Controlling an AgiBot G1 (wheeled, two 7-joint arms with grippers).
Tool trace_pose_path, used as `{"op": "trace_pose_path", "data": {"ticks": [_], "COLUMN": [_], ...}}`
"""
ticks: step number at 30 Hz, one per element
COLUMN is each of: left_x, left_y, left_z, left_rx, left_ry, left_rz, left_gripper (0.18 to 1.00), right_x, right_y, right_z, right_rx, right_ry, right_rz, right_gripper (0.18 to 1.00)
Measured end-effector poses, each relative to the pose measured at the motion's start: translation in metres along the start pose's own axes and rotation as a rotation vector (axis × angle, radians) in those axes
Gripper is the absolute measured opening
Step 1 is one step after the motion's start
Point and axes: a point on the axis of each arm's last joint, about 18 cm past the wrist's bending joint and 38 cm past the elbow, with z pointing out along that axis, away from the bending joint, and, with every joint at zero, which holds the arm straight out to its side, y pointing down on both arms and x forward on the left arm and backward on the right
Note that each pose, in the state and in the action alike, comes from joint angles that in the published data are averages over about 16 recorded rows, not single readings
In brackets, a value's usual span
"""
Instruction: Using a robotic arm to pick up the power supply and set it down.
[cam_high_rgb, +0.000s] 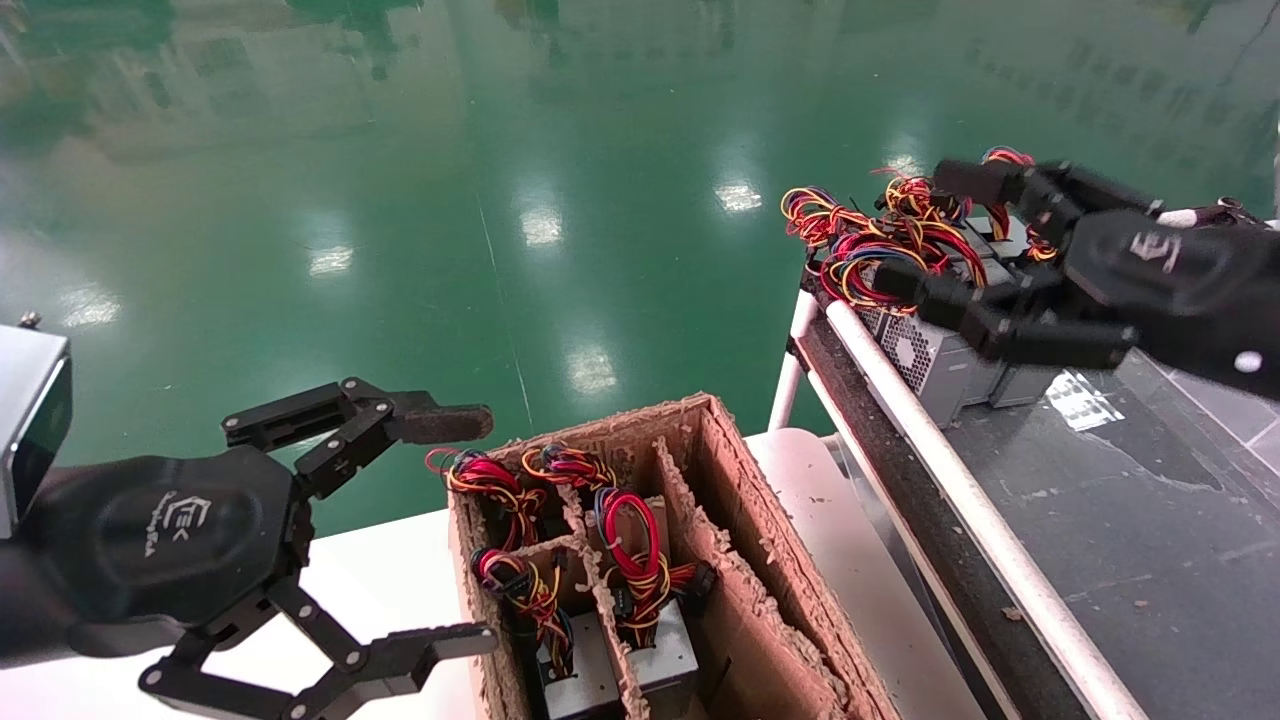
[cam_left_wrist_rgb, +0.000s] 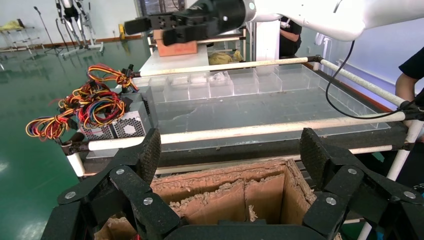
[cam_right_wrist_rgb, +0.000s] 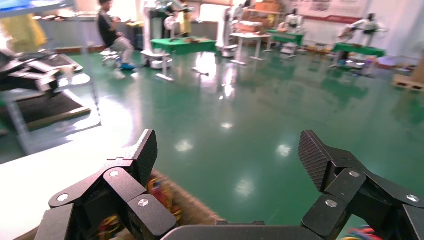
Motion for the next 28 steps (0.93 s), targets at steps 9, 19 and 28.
{"op": "trace_pose_path", "data": {"ticks": [9,19,28], "left_x": [0.0,0.0,0.0], "left_y": [0.0,0.0,0.0], "left_z": [0.0,0.0,0.0], "left_rx": [0.0,0.0,0.0], "left_ry": [0.0,0.0,-0.001], "left_rz": [0.0,0.0,0.0], "left_gripper": [1.001,1.001,1.001], "right_x": [-0.049,-0.104,-0.125], "right_y": [0.006,0.012,0.014], "right_z": [0.004,0.004,0.003], "right_rx": [-0.021,-0.045,-0.054], "right_ry": [-0.154,-0.32,-0.385], "right_rz": [-0.007,-0.003,0.0], "right_gripper": [1.001,1.001,1.001]}}
